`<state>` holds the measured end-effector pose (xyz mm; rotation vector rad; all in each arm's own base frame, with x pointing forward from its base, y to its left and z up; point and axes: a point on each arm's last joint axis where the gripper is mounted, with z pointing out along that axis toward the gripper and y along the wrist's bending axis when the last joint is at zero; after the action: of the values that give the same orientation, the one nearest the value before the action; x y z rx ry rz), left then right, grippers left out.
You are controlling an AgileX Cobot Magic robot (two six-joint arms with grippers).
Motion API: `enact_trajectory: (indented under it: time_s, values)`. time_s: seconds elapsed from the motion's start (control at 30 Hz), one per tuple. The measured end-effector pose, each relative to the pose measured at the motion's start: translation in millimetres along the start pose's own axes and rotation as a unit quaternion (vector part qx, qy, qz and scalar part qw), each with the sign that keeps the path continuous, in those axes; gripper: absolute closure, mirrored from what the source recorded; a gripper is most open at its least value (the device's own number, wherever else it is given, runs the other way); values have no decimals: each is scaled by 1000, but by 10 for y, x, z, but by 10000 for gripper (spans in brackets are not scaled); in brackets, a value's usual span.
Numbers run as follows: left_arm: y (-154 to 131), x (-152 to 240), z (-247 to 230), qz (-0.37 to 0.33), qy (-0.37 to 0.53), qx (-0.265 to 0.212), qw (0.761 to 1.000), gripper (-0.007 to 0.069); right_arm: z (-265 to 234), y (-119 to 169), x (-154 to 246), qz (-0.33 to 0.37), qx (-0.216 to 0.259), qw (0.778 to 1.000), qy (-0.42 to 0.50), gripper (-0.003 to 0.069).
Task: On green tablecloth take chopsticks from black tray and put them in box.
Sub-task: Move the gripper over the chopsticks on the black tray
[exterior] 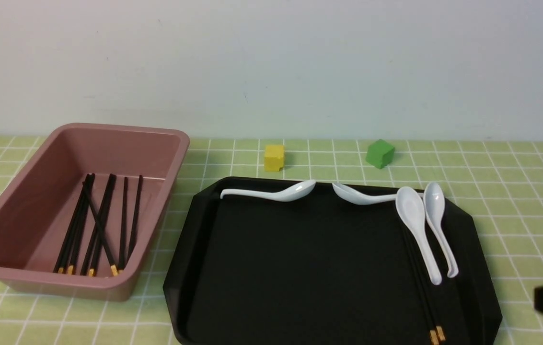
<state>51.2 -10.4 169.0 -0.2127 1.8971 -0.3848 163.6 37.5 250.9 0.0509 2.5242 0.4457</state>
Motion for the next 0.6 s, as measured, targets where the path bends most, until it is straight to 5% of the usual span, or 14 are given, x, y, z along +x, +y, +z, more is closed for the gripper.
enact_trajectory:
  time_s: [0.23, 0.4, 0.6]
  values:
    - [0, 0, 0, 0, 0, 0, 1000, 387, 822, -90, 78, -7, -4, 979, 205, 661]
    - [0, 0, 0, 0, 0, 0, 1000, 387, 1035, 117, -31, -24, -11, 977, 212, 661]
    - [0, 0, 0, 0, 0, 0, 1000, 387, 1090, 338, -303, -41, 39, 981, 184, 644]
